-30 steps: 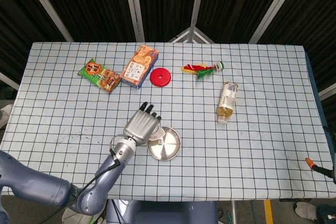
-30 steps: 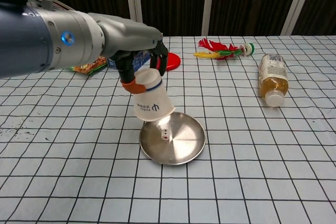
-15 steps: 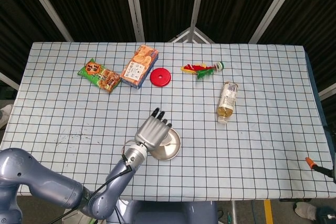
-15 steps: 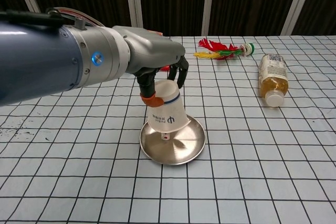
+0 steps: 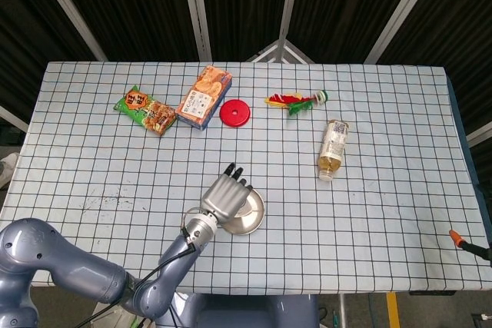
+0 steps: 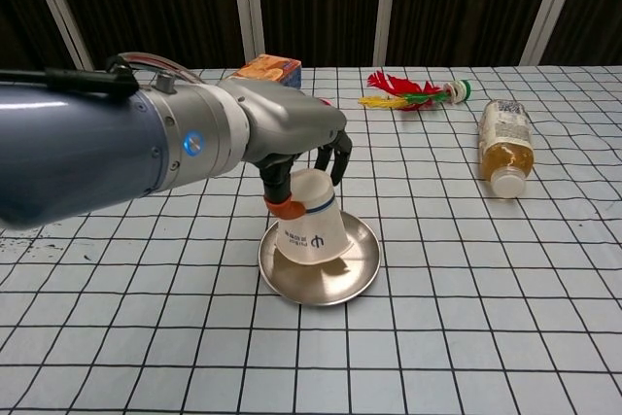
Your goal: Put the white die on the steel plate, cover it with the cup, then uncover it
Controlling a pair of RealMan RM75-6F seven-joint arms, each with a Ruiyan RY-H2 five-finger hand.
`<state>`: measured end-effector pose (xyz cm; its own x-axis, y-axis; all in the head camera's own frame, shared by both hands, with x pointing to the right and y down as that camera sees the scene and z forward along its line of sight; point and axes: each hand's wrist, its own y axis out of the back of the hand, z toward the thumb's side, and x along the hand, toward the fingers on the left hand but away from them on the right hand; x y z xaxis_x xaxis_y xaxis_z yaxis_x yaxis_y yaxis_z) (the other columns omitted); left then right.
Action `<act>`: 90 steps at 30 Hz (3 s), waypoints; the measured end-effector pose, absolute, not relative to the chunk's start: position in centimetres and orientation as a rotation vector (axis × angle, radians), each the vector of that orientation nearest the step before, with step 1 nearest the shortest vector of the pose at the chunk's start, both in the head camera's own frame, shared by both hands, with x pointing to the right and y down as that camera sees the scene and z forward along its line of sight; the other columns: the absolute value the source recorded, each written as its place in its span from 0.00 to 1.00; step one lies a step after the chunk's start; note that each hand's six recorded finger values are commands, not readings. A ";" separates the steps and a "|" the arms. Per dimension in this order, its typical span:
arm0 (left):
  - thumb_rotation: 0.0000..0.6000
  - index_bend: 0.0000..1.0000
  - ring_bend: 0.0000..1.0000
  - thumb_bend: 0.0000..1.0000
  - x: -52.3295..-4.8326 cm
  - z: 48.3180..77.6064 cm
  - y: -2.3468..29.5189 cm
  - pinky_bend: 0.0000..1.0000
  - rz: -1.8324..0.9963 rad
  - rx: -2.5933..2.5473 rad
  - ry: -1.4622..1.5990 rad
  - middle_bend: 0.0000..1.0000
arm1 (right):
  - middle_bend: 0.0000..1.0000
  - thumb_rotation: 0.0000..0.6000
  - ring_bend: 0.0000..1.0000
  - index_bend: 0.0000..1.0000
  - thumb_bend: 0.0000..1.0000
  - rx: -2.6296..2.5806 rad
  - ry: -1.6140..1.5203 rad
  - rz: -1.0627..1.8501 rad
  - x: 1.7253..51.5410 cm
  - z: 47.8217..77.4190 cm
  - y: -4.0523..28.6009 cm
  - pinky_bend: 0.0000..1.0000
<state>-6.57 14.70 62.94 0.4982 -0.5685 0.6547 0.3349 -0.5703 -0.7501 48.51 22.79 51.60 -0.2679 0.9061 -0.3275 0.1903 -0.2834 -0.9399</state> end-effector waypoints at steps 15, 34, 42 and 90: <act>1.00 0.37 0.11 0.52 -6.2 64.4 15.4 0.08 -1.152 -1.802 0.166 0.34 | 0.10 1.00 0.13 0.19 0.10 -1.407 -1.400 1.595 48.6 51.4 22.8 0.07; 1.00 0.38 0.13 0.52 -5.7 64.3 16.7 0.08 -1.200 -2.105 0.231 0.35 | 0.10 1.00 0.13 0.19 0.10 -1.407 -1.398 1.596 48.5 51.4 22.7 0.07; 1.00 0.38 0.13 0.52 -6.1 64.1 15.9 0.08 -1.178 -2.025 0.226 0.36 | 0.10 1.00 0.13 0.19 0.10 -1.409 -1.404 1.597 48.6 51.4 22.8 0.07; 1.00 0.39 0.14 0.52 -6.8 64.4 15.3 0.08 -1.160 -2.045 0.289 0.37 | 0.10 1.00 0.13 0.20 0.10 -1.425 -1.422 1.598 48.6 51.4 22.8 0.07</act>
